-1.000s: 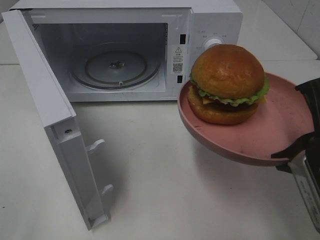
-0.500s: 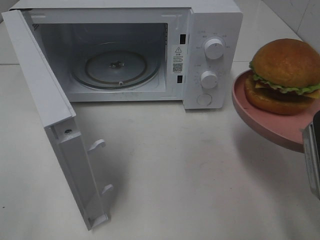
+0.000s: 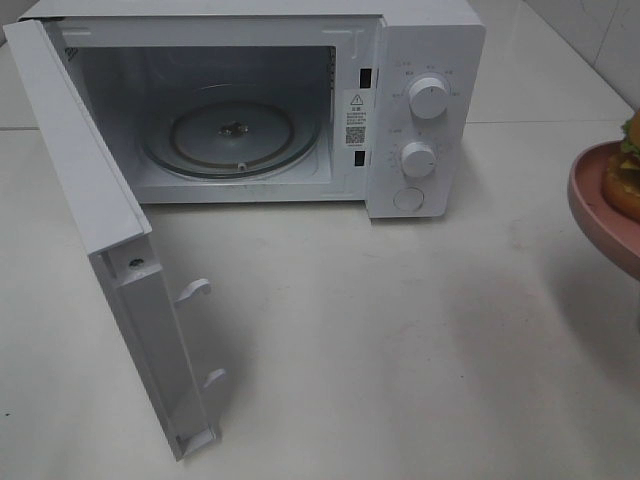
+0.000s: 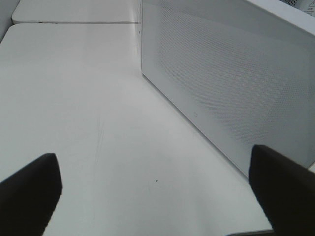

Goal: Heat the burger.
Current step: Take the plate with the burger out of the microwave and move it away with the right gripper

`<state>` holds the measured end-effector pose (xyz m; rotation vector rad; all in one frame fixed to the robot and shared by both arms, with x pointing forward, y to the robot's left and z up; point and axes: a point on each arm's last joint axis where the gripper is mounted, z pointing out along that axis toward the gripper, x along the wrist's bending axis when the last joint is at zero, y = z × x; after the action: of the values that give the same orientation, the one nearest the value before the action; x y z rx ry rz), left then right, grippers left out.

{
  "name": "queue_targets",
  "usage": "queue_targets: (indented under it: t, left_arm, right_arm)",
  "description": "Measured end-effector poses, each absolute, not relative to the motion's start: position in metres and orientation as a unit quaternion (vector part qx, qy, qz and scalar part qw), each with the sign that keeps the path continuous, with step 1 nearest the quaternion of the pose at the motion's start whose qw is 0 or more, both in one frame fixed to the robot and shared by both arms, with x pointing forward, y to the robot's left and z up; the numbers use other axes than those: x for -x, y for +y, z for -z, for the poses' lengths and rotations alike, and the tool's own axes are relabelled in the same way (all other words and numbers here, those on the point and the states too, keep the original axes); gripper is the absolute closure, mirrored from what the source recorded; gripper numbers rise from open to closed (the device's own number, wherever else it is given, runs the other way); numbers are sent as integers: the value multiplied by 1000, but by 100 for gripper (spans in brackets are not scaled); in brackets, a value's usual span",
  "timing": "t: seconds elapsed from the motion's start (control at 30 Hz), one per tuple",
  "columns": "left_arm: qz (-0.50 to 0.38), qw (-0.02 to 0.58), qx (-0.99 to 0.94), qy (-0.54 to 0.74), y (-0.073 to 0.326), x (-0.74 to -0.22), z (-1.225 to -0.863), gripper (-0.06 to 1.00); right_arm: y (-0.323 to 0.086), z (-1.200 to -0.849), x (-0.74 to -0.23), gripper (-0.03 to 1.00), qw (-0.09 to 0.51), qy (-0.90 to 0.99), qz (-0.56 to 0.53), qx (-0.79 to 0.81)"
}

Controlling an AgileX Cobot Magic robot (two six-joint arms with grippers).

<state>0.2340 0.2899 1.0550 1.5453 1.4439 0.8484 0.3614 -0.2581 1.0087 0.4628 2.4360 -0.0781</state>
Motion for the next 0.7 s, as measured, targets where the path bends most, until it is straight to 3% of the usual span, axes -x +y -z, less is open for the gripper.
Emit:
queue_targets:
  t: [0.7]
  left_arm:
    - [-338, 418, -616, 576, 290, -234, -1055, -3]
  right_arm:
    - [-257, -988, -382, 87, 338, 839, 75, -420]
